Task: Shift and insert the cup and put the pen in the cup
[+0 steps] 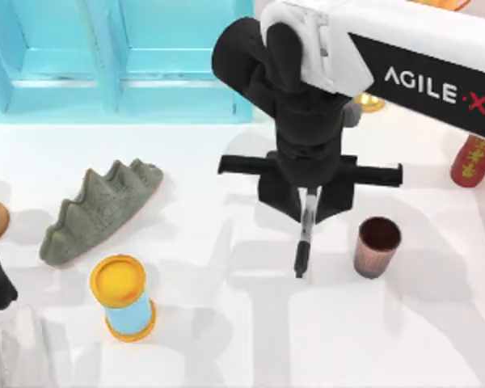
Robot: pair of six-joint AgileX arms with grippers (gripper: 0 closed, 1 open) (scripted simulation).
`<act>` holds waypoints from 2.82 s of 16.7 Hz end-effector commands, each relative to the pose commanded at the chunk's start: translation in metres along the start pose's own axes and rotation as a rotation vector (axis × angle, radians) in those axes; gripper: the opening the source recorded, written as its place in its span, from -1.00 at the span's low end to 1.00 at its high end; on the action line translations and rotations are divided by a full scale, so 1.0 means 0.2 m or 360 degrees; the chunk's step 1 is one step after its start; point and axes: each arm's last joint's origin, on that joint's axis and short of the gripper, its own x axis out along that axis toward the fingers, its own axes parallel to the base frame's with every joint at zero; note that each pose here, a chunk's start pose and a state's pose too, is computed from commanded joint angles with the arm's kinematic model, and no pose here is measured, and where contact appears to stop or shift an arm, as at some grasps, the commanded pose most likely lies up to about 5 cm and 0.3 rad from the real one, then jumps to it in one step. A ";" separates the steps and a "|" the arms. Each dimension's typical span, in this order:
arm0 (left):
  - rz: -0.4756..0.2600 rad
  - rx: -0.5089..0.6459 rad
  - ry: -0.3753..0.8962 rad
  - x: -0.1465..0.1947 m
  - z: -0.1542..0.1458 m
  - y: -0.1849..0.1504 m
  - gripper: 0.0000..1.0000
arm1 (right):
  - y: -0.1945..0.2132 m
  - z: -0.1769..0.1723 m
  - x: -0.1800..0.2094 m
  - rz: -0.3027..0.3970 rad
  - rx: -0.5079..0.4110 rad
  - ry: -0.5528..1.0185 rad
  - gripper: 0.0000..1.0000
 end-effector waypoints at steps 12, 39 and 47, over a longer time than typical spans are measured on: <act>0.0000 0.0000 0.0000 0.00 0.00 0.00 1.00 | 0.01 -0.06 0.12 -0.0074 -0.0128 -0.0090 -1.00; 0.0000 0.0000 0.0000 0.00 0.00 0.00 1.00 | -0.25 -0.77 0.04 -0.0046 0.0080 -0.2538 -1.00; 0.0000 0.0000 0.0000 0.00 0.00 0.00 1.00 | -0.37 -0.85 0.03 -0.0033 0.0248 -0.2520 -1.00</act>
